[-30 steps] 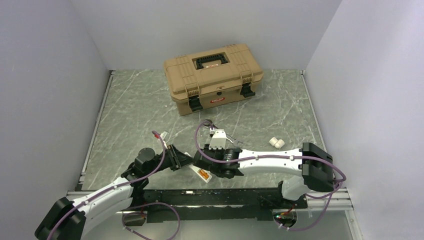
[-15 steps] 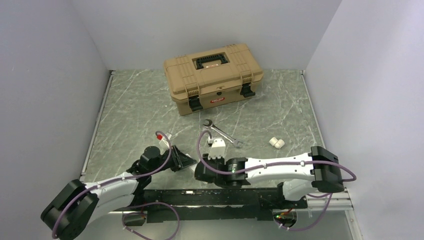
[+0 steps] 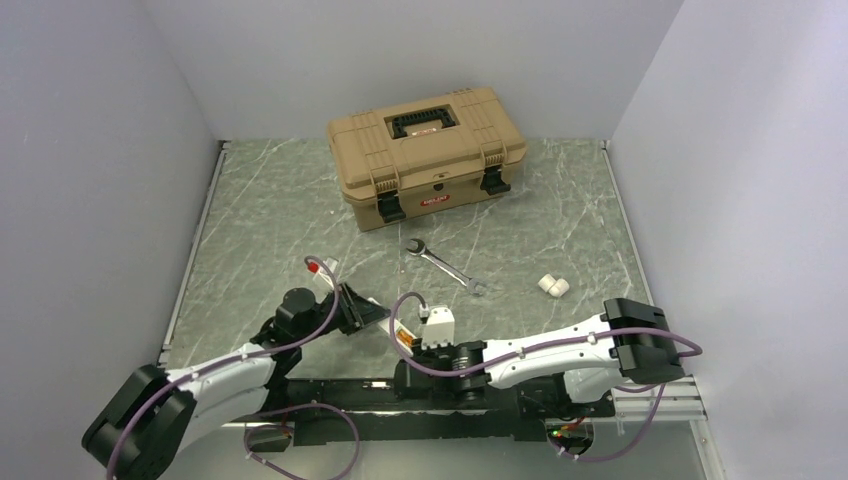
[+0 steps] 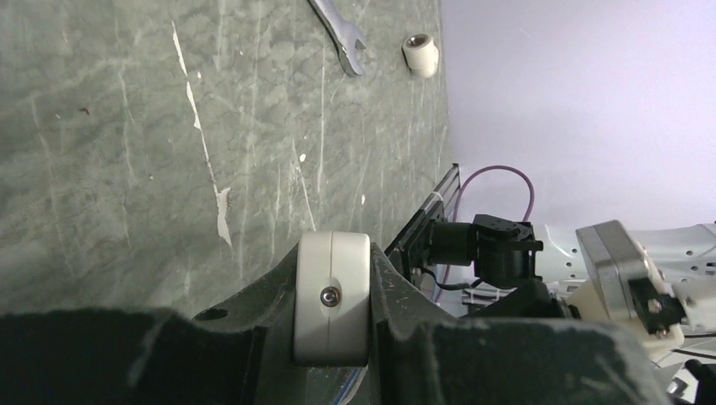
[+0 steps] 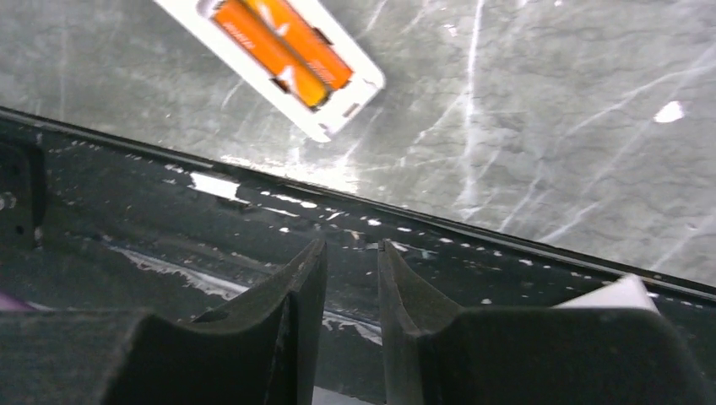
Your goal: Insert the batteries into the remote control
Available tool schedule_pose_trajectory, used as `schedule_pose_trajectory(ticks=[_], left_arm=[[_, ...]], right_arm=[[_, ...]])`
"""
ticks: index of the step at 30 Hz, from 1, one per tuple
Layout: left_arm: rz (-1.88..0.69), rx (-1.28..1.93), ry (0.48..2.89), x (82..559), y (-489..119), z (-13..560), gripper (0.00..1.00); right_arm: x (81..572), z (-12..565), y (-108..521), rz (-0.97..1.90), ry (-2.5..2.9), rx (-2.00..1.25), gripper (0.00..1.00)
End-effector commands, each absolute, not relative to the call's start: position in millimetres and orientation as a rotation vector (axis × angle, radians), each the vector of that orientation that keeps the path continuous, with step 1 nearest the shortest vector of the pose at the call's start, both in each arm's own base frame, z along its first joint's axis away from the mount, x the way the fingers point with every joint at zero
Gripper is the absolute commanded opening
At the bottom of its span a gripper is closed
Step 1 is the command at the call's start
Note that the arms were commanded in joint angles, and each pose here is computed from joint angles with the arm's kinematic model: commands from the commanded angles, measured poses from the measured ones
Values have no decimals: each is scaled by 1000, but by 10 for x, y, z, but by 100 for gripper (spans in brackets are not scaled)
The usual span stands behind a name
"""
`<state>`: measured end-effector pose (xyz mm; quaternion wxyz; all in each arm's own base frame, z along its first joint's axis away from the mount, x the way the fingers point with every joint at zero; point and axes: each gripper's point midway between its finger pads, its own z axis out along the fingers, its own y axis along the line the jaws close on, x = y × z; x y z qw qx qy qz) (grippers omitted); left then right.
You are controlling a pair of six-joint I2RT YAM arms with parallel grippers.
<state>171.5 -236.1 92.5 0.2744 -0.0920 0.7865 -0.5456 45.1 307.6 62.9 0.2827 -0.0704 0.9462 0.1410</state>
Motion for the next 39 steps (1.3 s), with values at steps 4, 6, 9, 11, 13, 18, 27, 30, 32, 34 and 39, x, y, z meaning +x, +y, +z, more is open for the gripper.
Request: schedule_pose_trajectory(ticks=[4, 6, 9, 11, 13, 18, 27, 30, 32, 34, 39], left_arm=[[-1356, -211, 2046, 1835, -2210, 1111, 0], [-1334, -211, 2048, 1826, -2166, 1122, 1], [-1319, -211, 2045, 1805, -2125, 1141, 1], [-1326, -210, 2045, 1790, -2123, 1146, 1], [-1339, -213, 2045, 1780, -2130, 1145, 1], [-1382, -204, 2037, 1765, -2178, 1165, 1], [-1395, -205, 2033, 1748, -2180, 1163, 1], [-1397, -210, 2037, 1742, -2179, 1146, 1], [-1402, -214, 2033, 1742, -2178, 1147, 1], [-1405, -216, 2035, 1738, -2181, 1138, 1], [-1405, -218, 2037, 1735, -2179, 1132, 1]], right_arm=[[674, 836, 2597, 272, 2455, -40, 33], [689, 796, 2420, 254, 2479, 26, 33], [646, 707, 2104, 227, 2540, 195, 36], [562, 638, 1926, 197, 2585, 293, 41], [468, 550, 1775, 159, 2631, 366, 47], [316, 266, 1591, 133, 2706, 466, 51], [291, 55, 1528, 159, 2722, 469, 47], [300, 52, 1647, 207, 2722, 425, 42], [323, 76, 1726, 214, 2713, 392, 38], [350, 115, 1805, 213, 2698, 353, 36], [375, 153, 1988, 205, 2687, 271, 35]])
